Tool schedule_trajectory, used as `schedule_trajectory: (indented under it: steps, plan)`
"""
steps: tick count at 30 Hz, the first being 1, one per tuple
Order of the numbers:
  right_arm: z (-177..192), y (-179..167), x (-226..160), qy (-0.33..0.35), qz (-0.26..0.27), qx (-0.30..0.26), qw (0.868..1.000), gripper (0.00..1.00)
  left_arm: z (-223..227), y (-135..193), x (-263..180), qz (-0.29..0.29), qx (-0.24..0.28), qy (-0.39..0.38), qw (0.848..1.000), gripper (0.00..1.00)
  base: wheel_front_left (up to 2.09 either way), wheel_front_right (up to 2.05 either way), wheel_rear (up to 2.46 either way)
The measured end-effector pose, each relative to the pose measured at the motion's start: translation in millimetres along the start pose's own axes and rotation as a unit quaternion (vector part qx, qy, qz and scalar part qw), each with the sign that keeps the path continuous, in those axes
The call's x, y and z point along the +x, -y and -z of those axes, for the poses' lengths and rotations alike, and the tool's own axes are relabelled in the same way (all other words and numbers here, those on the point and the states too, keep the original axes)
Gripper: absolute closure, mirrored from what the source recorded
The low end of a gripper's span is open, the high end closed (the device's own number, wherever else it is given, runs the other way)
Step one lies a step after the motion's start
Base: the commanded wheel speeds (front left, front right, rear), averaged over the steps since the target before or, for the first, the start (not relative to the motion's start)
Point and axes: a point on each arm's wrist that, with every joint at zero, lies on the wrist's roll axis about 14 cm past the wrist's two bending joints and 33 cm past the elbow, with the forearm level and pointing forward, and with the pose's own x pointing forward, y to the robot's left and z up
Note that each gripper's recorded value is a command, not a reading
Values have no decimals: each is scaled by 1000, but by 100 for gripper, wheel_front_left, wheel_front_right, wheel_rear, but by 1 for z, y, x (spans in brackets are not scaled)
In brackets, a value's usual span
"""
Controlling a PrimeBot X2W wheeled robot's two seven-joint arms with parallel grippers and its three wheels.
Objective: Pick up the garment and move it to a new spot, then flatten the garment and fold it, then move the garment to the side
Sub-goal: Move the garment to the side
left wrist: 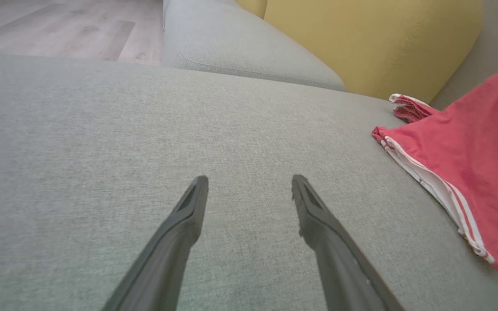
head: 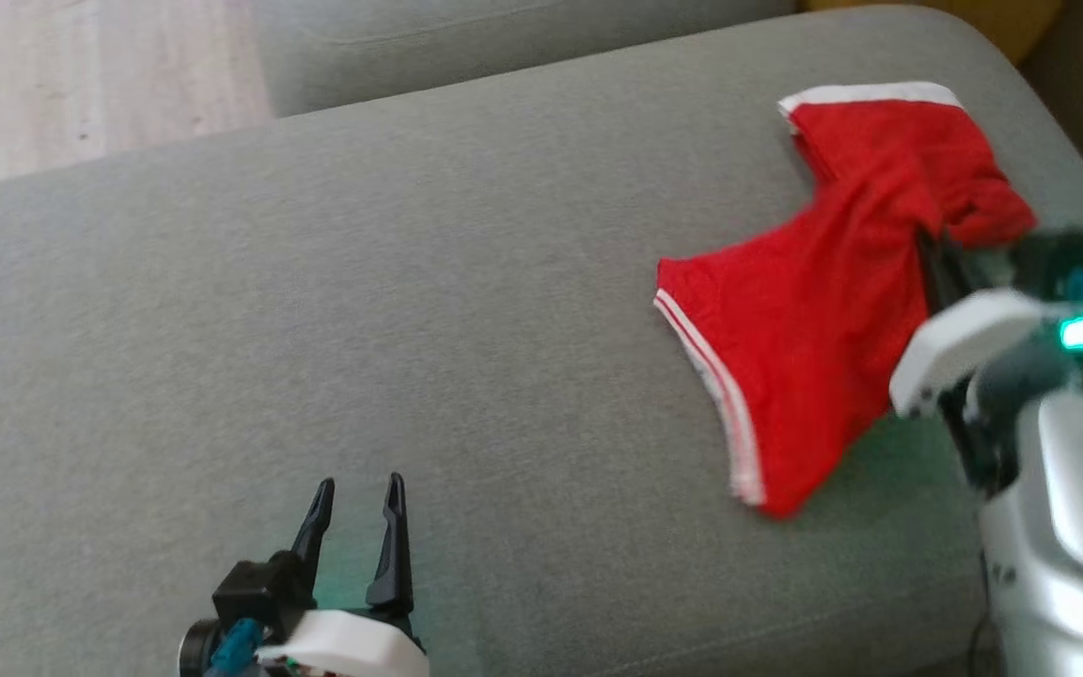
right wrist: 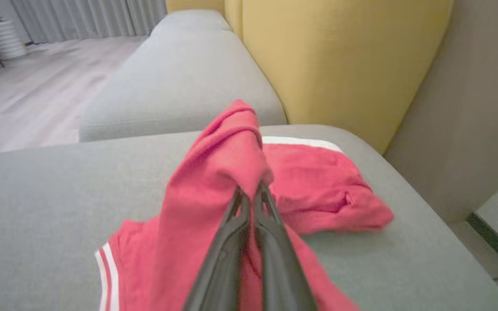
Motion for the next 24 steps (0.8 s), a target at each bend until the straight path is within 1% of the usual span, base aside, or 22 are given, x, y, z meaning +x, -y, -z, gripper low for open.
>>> schedule_trajectory:
  steps: [4, 7, 16, 21, 24]
  plan:
    - [-42, -8, 18, 31, -16, -23, 999, 100, -5, -8, -7, -17, -5, 12, 1000, 0, 0, 0, 0]
    - [-60, -7, 32, 35, -18, -40, 998, 100, -7, -16, -12, -33, -11, 18, 999, 0, 0, 0, 0]
    - [-78, 4, 74, 14, -3, -48, 999, 100, -4, -43, -27, -81, -24, 21, 996, 0, 0, 0, 0]
    - [-90, 28, 93, 12, 28, -49, 998, 100, 0, -54, -29, -98, -24, 18, 995, 0, 0, 0, 0]
    - [-85, 48, 103, -4, 51, -45, 998, 100, 0, -59, -27, -103, -26, 17, 994, 0, 0, 0, 0]
